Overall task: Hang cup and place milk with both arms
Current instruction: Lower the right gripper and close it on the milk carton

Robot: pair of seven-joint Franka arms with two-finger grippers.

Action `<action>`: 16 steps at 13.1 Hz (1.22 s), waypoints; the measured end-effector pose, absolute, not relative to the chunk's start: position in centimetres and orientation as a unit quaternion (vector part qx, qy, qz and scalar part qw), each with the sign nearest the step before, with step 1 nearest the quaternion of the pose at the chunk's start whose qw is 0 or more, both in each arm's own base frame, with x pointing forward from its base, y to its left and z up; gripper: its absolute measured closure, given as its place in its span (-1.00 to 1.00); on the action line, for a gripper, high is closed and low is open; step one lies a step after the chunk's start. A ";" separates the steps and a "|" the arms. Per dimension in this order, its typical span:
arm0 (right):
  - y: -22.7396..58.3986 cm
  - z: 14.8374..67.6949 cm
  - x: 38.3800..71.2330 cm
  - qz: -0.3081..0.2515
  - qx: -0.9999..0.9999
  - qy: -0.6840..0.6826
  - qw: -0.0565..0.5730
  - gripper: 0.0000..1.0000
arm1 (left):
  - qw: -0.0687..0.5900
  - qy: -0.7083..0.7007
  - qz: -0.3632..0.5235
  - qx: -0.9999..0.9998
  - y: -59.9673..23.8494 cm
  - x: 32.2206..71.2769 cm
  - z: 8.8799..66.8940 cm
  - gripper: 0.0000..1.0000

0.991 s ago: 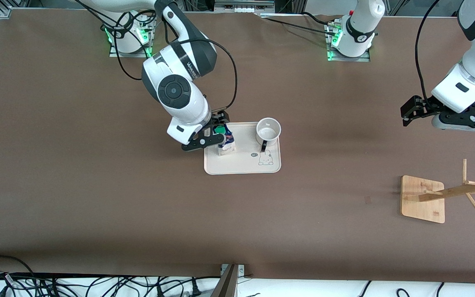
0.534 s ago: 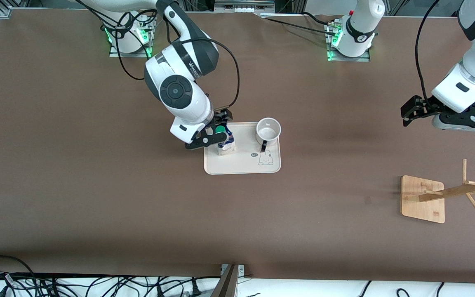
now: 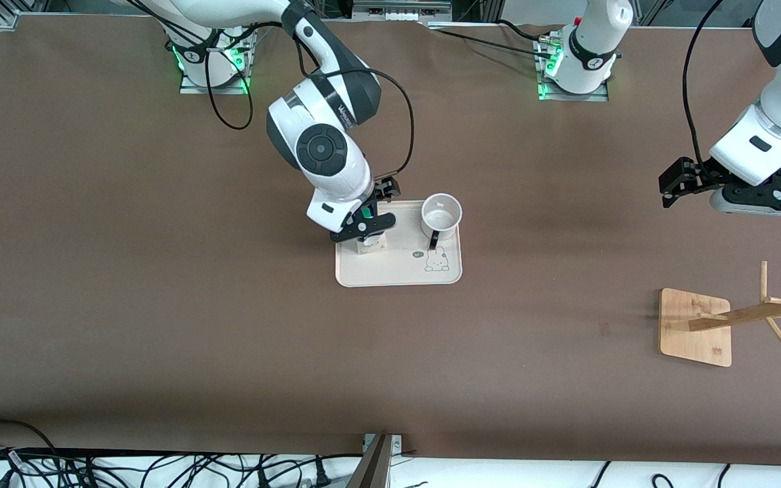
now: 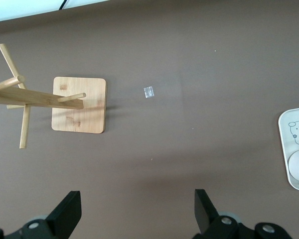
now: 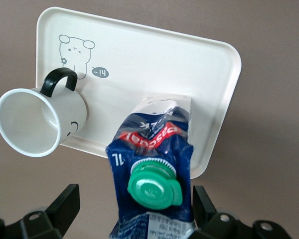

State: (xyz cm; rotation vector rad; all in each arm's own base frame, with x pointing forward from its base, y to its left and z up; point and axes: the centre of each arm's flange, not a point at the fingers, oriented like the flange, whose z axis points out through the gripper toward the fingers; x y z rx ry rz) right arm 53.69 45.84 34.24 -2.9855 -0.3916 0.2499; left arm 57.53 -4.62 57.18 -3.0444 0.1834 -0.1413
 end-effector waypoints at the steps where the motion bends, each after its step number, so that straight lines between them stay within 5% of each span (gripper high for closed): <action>1: 45.6 34.0 53.9 0.083 -0.986 -0.129 0.059 -1.00 | 0.044 0.060 -0.046 -0.996 -4.6 57.5 57.2 -1.00; 9: 43.6 33.2 55.8 0.078 -0.986 -0.136 0.058 -0.99 | 0.044 0.060 -0.046 -0.996 -4.6 57.5 57.1 -1.00; 13: 43.2 33.2 56.0 0.076 -0.984 -0.147 0.059 -0.12 | 0.044 0.060 -0.046 -0.996 -4.6 57.5 57.1 -1.00; 16: 43.2 33.2 56.1 0.076 -0.984 -0.148 0.060 -0.01 | 0.044 0.060 -0.044 -0.996 -4.6 57.5 57.1 -1.00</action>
